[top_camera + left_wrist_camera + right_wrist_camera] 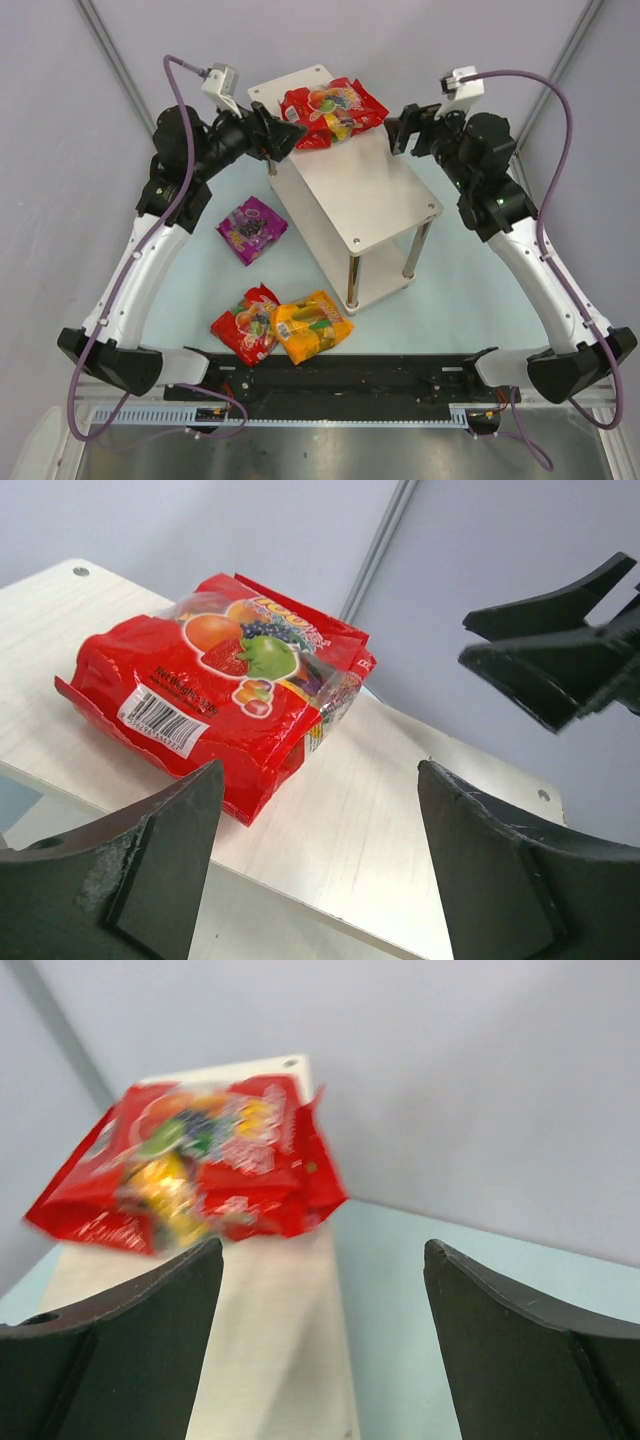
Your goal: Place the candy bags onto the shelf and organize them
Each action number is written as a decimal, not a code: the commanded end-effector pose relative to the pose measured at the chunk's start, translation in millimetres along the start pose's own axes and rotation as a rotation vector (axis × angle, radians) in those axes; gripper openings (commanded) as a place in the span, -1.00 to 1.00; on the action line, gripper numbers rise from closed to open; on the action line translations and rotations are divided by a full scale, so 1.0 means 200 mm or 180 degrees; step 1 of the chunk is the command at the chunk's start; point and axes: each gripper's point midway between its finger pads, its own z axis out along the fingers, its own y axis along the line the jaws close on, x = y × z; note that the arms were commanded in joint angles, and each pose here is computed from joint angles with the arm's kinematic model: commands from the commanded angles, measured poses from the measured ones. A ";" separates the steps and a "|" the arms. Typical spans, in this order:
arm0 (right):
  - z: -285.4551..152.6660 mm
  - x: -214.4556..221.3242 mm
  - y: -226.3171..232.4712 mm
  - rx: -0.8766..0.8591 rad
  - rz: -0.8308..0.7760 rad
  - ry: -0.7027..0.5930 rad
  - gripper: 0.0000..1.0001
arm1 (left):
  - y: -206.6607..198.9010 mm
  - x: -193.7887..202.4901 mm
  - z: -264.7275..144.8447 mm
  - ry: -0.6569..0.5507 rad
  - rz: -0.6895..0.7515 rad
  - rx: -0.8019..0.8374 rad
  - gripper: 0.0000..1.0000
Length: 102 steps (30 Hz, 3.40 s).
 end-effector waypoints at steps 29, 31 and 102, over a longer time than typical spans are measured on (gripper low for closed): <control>0.71 0.19 -0.39 0.0714 0.0155 0.0524 0.73 | 0.28 -0.02 -0.07 -0.0005 0.0212 -0.1001 0.72; 0.73 0.21 -0.34 0.0629 0.0124 0.0547 0.74 | 0.28 -0.01 -0.07 0.0010 0.0208 -0.1000 0.72; 0.46 -0.17 -0.47 0.1180 0.0162 -0.0207 0.85 | 0.03 -0.19 -0.42 -0.0349 0.0434 -0.0843 0.96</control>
